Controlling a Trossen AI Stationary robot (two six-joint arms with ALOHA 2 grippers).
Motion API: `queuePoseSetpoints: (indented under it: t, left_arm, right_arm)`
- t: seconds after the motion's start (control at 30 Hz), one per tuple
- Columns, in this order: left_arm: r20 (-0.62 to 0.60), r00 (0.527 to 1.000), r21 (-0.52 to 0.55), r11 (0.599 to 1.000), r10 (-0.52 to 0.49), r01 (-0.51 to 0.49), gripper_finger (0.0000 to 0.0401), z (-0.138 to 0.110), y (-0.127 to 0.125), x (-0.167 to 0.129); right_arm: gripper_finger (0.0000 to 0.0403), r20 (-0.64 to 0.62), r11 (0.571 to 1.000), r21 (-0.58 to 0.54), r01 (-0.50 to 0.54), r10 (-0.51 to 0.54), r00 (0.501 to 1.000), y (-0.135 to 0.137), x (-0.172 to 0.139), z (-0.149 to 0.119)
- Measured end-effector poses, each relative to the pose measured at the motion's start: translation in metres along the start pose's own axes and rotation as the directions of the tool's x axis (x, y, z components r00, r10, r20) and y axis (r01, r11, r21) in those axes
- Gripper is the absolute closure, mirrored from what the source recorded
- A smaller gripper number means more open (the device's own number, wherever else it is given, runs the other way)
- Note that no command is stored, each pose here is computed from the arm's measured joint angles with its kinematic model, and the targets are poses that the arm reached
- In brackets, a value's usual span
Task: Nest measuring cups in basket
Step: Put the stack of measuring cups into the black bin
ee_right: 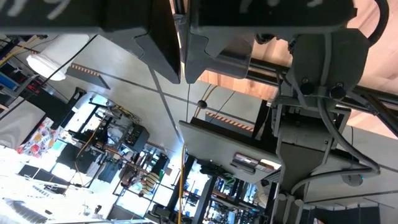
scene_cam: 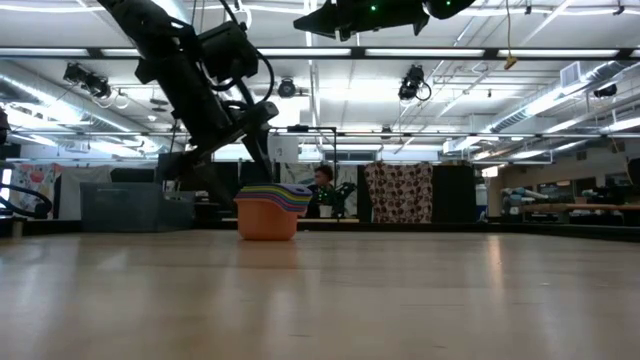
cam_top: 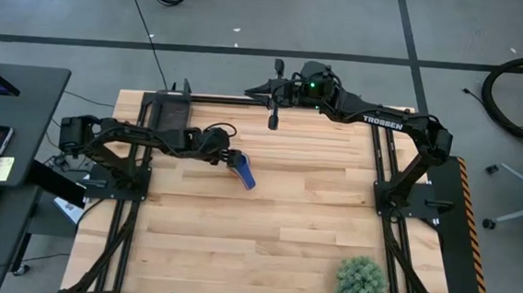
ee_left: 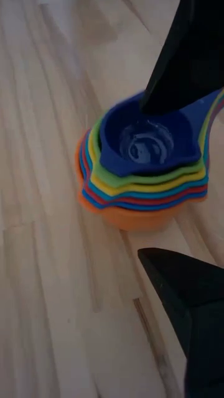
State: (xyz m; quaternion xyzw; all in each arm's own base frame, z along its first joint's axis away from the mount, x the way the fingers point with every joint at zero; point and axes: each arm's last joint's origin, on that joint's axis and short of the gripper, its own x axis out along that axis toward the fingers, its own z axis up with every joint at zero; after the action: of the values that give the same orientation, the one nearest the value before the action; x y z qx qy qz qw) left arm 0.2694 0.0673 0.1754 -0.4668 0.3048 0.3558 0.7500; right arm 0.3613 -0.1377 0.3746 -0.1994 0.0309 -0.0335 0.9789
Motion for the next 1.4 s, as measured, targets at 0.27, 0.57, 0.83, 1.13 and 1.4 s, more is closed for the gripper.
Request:
queuePoseSetpoints:
  t: [0.27,0.57,0.83,1.13,1.4]
  left_arm:
    - [-0.007,1.0,-0.002,1.0,0.014,-0.014,0.0035,0.001,0.002,0.0]
    - [-0.048,0.999,-0.025,1.0,0.007,-0.008,0.0035,-0.001,0.004,0.022]
    - [-0.025,1.0,-0.018,1.0,0.005,-0.006,0.0035,0.001,0.004,0.024]
    - [0.007,1.0,-0.055,0.998,0.017,-0.017,0.0035,0.002,0.004,0.024]
    - [0.026,0.999,-0.073,0.997,0.028,-0.026,0.0035,0.003,0.004,0.024]
  right_arm:
    - [0.0373,0.0,1.0,0.0,0.0,0.0,1.0,0.0,0.0,0.0]
    - [0.0373,0.001,1.0,0.0,0.001,-0.001,1.0,0.0,0.0,0.0]
    - [0.0373,0.001,1.0,0.0,0.001,-0.001,1.0,0.0,0.0,0.0]
    - [0.0373,0.001,1.0,0.0,0.001,-0.001,1.0,0.0,0.0,0.0]
    - [0.0373,0.001,1.0,0.0,0.001,-0.001,1.0,0.0,0.0,0.0]
